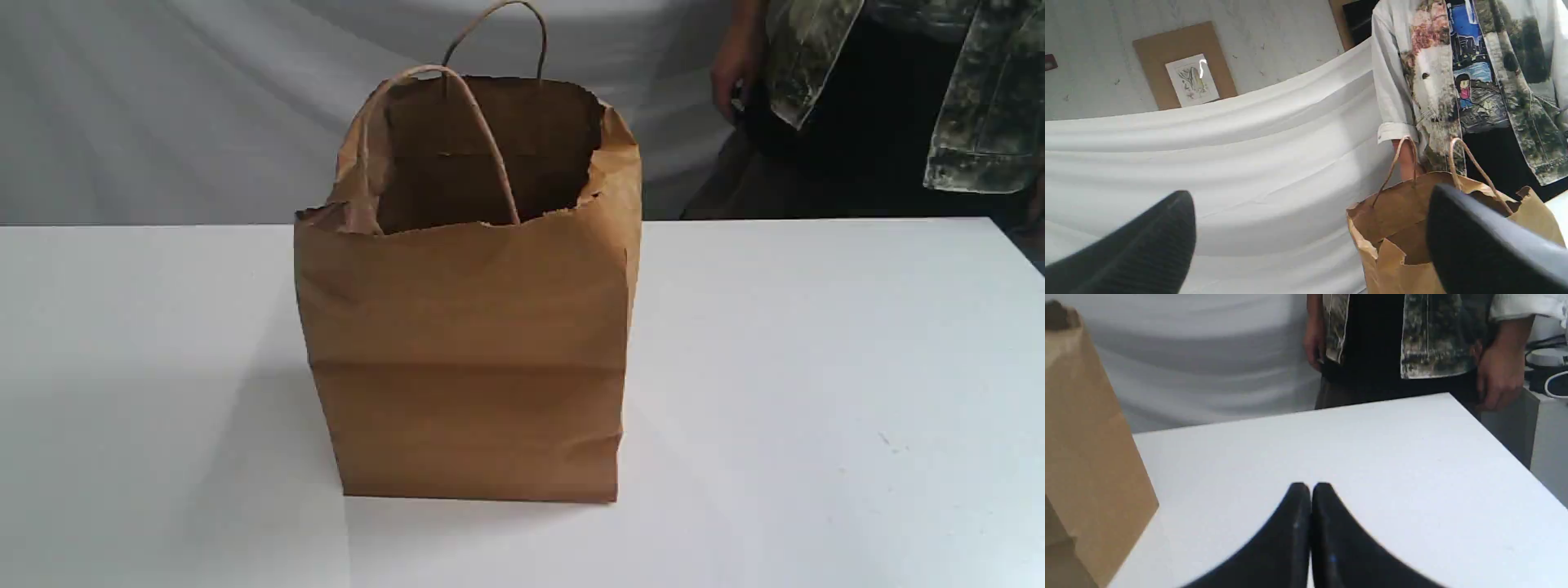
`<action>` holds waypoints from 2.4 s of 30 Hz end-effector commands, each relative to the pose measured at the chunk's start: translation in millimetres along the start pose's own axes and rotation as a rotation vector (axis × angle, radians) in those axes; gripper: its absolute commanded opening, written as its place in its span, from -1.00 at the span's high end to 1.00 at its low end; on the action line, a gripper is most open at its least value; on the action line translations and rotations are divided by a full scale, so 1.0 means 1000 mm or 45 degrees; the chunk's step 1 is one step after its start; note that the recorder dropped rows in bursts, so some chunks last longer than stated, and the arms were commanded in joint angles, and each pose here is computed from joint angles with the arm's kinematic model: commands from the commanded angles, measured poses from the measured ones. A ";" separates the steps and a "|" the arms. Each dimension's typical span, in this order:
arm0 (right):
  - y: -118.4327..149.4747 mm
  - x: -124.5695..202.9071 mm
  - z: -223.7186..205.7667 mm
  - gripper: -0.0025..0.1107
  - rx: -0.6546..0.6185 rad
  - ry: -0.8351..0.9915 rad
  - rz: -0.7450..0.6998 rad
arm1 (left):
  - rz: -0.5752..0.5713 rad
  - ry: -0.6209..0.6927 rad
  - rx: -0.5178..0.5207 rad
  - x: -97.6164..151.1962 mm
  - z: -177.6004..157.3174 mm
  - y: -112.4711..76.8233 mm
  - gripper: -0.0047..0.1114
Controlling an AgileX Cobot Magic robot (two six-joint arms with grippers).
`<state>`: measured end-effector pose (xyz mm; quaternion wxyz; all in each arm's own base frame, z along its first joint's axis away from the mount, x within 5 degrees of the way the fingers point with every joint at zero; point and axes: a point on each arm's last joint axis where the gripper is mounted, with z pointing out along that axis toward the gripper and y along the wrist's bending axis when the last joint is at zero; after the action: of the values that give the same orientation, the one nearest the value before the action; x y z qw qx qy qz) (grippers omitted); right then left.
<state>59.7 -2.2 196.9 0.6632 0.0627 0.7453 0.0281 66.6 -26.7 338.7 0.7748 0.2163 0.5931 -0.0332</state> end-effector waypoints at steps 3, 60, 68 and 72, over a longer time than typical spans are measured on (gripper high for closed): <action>-0.002 0.005 -0.004 0.95 0.022 0.033 -0.038 | -0.025 0.013 -0.002 0.002 0.000 0.000 -0.42; -0.007 0.014 -0.005 0.95 0.086 0.161 -0.212 | -1.004 -0.027 0.089 -0.006 0.000 -0.004 -0.42; -0.007 0.014 -0.005 0.95 0.086 0.161 -0.212 | -0.676 -0.010 0.085 -0.005 0.005 -0.005 -0.42; -0.007 0.014 -0.005 0.95 0.086 0.161 -0.212 | -0.674 -0.027 0.098 -0.006 0.006 -0.006 -0.42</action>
<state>53.6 -6.6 183.7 0.6112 0.0178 0.7900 -0.0445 67.8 -33.6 343.9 0.7396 0.0847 0.6206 -0.2463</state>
